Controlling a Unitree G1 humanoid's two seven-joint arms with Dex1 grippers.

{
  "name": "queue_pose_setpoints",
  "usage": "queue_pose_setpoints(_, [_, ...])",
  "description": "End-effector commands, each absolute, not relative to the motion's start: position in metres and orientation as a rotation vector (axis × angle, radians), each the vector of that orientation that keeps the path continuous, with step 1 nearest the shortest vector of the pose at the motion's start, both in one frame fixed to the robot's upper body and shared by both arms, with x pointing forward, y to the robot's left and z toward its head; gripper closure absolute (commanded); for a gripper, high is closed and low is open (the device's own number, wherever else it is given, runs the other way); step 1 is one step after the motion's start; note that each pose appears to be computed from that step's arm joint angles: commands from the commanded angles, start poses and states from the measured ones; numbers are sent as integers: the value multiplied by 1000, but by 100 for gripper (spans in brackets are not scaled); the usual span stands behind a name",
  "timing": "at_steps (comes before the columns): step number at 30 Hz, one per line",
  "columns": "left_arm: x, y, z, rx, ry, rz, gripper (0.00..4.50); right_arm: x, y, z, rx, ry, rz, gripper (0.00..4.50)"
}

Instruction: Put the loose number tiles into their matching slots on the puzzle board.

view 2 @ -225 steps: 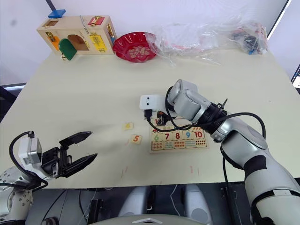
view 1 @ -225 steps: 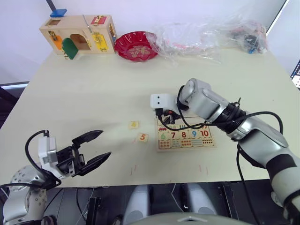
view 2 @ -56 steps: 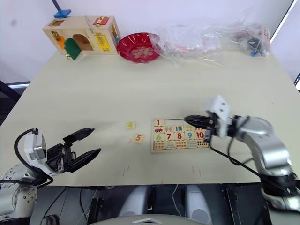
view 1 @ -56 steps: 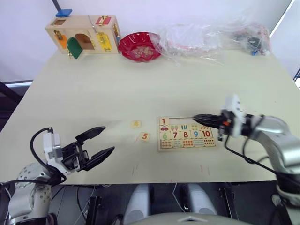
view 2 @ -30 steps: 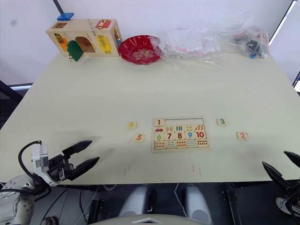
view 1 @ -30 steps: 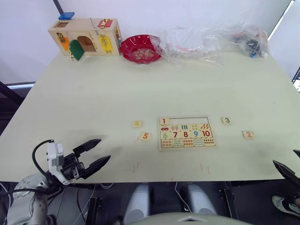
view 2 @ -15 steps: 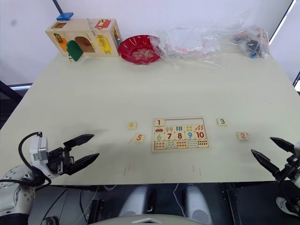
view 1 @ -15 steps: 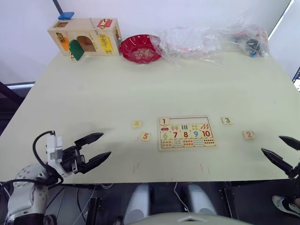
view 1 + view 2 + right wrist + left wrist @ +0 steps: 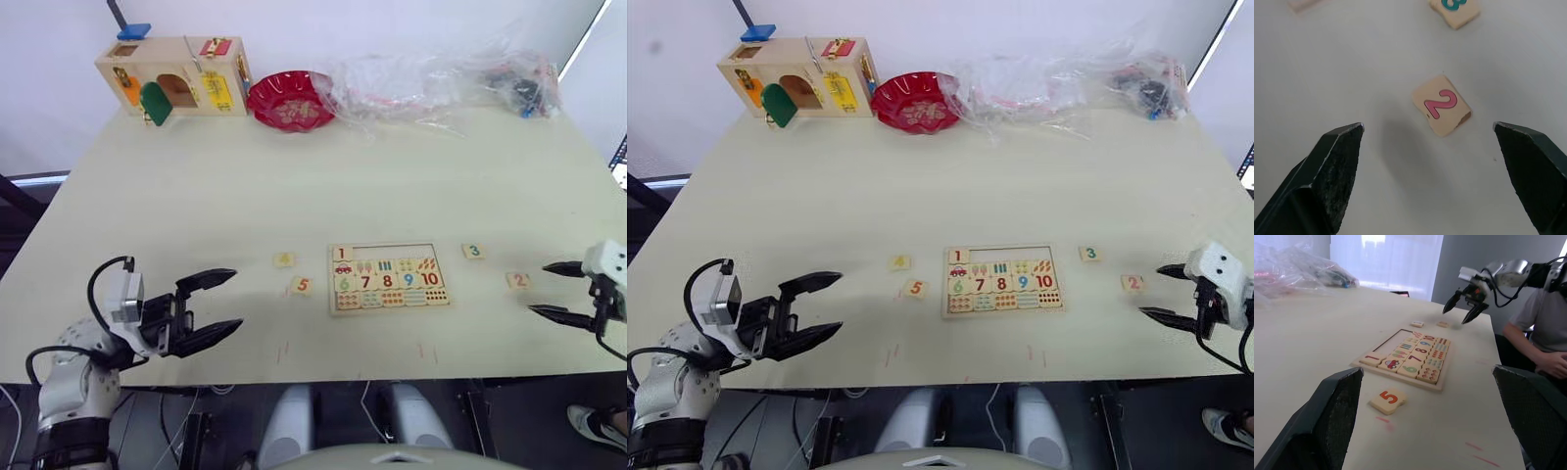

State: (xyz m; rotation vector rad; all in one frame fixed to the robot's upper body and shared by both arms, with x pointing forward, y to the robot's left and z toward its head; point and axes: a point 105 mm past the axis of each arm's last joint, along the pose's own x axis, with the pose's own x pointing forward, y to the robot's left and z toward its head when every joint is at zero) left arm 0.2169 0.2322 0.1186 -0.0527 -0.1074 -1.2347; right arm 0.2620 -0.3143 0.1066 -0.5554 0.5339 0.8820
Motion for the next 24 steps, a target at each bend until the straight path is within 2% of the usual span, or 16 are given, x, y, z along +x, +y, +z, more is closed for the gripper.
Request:
queue_pose_setpoints(1, [211, 230, 126, -43, -133, -1284, 0, 270, -319, 111, -629, 553, 936, 7])
queue_pose_setpoints(10, [210, 230, 126, -48, -136, -1272, 0, 291, -319, 106, -640, 563, 999, 7])
queue_pose_setpoints(13, [211, 230, 127, -48, -139, -1268, 0, 296, -315, 106, -611, 538, 996, 84])
queue_pose_setpoints(24, [214, 229, 130, -42, -146, -1278, 0, 298, -306, 100, -587, 525, 1020, 84])
